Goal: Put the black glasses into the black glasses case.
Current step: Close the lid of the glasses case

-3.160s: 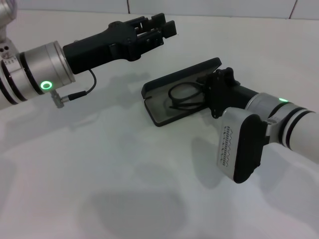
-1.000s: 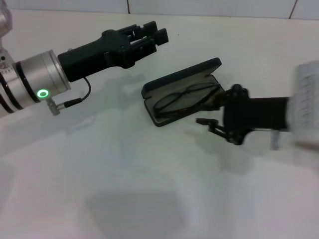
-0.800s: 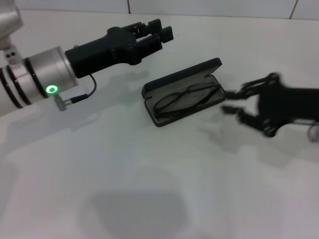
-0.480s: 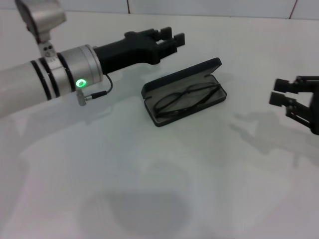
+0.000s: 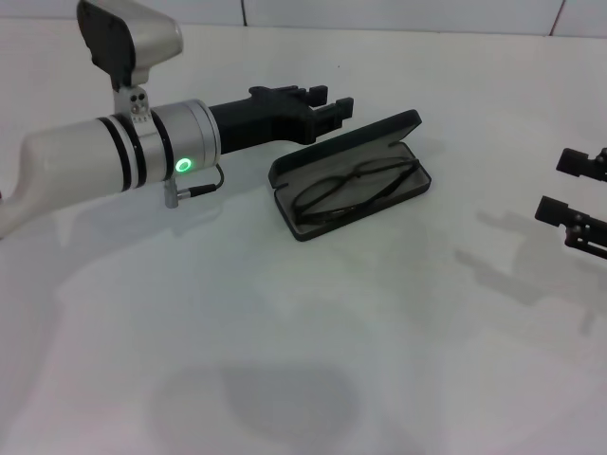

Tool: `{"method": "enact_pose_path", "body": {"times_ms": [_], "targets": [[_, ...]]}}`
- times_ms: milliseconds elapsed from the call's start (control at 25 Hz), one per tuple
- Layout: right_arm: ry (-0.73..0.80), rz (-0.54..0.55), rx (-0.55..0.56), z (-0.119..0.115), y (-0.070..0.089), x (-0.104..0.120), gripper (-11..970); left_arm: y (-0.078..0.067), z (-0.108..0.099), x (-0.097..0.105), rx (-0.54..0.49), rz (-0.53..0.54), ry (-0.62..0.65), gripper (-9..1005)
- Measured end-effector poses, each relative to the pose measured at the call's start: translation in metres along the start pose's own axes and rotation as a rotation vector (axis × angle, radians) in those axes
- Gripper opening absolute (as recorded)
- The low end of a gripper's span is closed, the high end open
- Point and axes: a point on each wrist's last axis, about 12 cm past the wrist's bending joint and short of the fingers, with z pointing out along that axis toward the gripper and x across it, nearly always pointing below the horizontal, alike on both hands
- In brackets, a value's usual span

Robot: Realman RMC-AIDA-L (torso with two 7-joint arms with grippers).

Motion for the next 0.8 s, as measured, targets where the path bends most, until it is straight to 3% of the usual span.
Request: {"method": "enact_pose_path", "body": {"times_ms": [120, 800], "targets": [[0.003, 0.001, 0.004, 0.0, 0.0, 0.001, 629, -0.004, 0.002, 0.005, 0.018, -0.001, 0.017, 461], [0.002, 0.002, -0.001, 0.002, 0.0, 0.001, 636, -0.012, -0.004, 0.029, 0.052, 0.017, 0.079, 456]]}}
